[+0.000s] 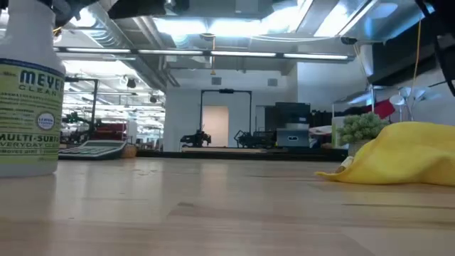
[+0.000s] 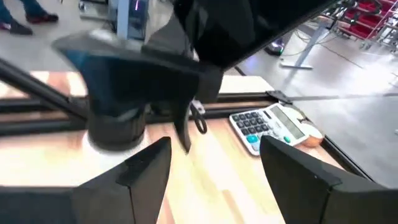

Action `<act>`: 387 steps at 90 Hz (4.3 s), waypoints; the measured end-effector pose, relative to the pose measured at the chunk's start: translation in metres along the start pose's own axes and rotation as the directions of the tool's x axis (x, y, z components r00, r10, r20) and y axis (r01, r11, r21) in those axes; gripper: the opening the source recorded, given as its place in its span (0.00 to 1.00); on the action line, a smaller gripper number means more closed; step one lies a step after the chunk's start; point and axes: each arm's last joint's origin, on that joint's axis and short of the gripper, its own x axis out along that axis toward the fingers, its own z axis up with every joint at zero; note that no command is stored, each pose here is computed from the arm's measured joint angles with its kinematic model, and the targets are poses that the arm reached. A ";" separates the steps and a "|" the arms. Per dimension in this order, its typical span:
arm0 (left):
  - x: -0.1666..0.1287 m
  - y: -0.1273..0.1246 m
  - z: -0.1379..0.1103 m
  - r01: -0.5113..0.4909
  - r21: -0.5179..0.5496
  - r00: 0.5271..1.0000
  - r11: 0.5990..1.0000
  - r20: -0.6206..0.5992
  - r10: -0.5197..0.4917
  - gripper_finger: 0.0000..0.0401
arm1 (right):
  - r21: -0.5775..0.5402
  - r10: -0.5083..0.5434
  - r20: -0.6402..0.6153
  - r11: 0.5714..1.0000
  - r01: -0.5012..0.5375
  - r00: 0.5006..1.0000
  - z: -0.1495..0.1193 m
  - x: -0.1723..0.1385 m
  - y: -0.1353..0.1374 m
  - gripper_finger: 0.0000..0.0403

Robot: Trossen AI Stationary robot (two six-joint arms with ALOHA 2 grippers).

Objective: Apply microfiber cloth
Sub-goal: Spray the black cellphone screen using the white spray bottle

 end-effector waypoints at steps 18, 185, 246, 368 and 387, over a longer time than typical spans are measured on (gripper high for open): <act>0.000 -0.002 -0.004 0.039 -0.026 0.995 0.999 -0.093 -0.041 0.02 | -0.018 0.100 -0.046 0.995 -0.101 0.994 0.021 -0.044 0.002 0.58; 0.104 -0.124 -0.119 0.071 -0.318 0.975 0.946 -0.180 -0.133 0.02 | 0.085 0.198 -0.165 0.979 -0.186 0.966 -0.062 -0.032 0.013 0.58; 0.081 -0.136 -0.126 0.171 -0.363 0.948 0.916 -0.193 -0.253 0.02 | -0.021 0.170 -0.394 0.981 -0.194 0.903 -0.062 -0.056 -0.010 0.58; 0.126 -0.156 -0.131 0.101 -0.461 0.987 0.882 -0.062 -0.146 0.02 | 0.188 0.372 -0.327 0.927 -0.326 0.869 -0.075 -0.047 0.023 0.58; 0.109 -0.152 -0.130 0.135 -0.460 0.980 0.877 -0.066 -0.186 0.02 | 0.180 0.381 -0.344 0.924 -0.338 0.858 -0.063 -0.057 0.014 0.58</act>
